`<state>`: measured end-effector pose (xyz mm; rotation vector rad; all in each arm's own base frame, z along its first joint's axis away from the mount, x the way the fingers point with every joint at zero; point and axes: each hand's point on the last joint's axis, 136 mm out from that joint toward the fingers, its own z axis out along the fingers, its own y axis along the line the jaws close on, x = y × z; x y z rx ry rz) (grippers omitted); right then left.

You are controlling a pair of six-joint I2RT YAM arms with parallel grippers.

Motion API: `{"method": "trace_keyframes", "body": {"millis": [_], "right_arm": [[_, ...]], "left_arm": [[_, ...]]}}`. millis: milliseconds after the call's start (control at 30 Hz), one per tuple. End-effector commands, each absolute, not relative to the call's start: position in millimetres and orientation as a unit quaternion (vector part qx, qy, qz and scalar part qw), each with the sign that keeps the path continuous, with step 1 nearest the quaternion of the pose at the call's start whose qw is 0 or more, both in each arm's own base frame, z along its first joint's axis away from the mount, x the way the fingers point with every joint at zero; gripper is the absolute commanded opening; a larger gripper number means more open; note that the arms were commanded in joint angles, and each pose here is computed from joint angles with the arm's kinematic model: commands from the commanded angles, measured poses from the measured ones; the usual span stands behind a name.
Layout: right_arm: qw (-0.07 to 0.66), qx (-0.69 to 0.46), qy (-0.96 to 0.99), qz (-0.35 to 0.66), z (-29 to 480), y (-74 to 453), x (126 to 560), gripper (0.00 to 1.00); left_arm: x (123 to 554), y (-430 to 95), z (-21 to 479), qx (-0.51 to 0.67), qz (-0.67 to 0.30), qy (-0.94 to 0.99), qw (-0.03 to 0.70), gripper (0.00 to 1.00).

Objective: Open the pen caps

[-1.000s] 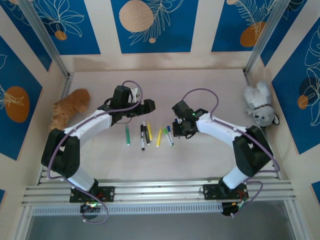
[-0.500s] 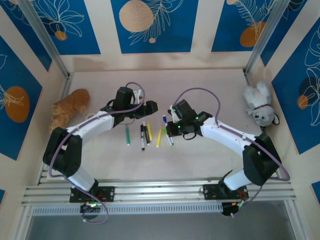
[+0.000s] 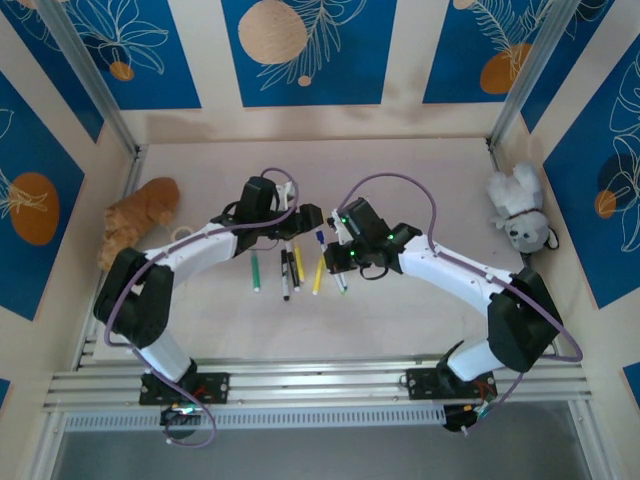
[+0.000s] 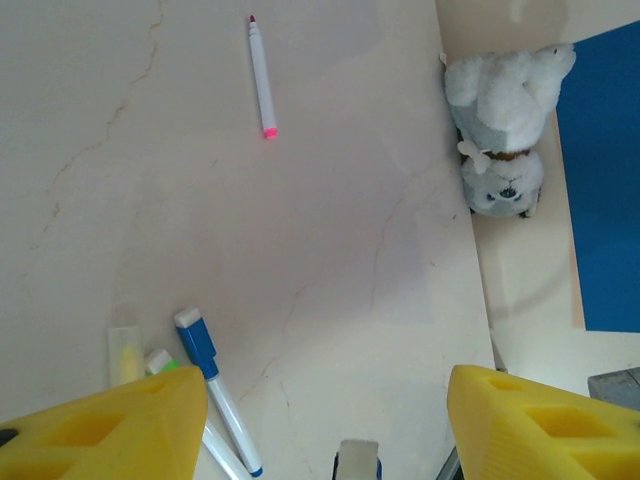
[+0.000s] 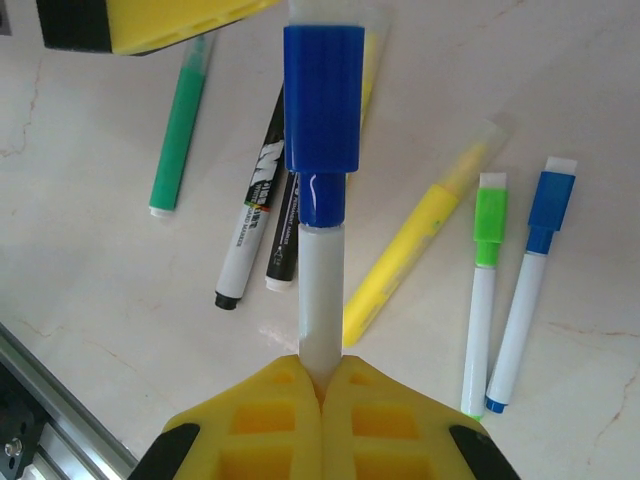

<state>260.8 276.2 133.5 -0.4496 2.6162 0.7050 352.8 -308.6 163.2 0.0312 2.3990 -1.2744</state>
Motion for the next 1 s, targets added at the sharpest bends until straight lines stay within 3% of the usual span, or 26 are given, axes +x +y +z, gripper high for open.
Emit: {"method": "trace_keyframes", "body": {"millis": [0,467,600,700,733,867,967], "right_arm": [[0.218,-0.175,0.921,0.271,155,285,263,0.00],[0.223,-0.178,0.920,0.267,159,289,272,0.00],[0.217,-0.177,0.922,0.268,155,291,271,0.00],[0.216,-0.176,0.923,0.266,154,290,272,0.00],[0.216,-0.176,0.923,0.265,154,290,272,0.00],[0.216,-0.175,0.923,0.265,154,290,272,0.00],[0.214,-0.175,0.923,0.266,153,290,272,0.00]], "left_arm": [[348,-321,163,0.019,-0.476,0.857,0.198,0.60],[347,-327,164,0.026,-0.479,0.855,0.195,0.42],[347,-330,166,0.030,-0.487,0.852,0.192,0.26],[348,-331,167,0.029,-0.488,0.851,0.193,0.22],[348,-331,167,0.029,-0.487,0.851,0.194,0.13],[349,-331,167,0.029,-0.485,0.852,0.195,0.00],[349,-330,165,0.029,-0.482,0.853,0.196,0.00]]}}
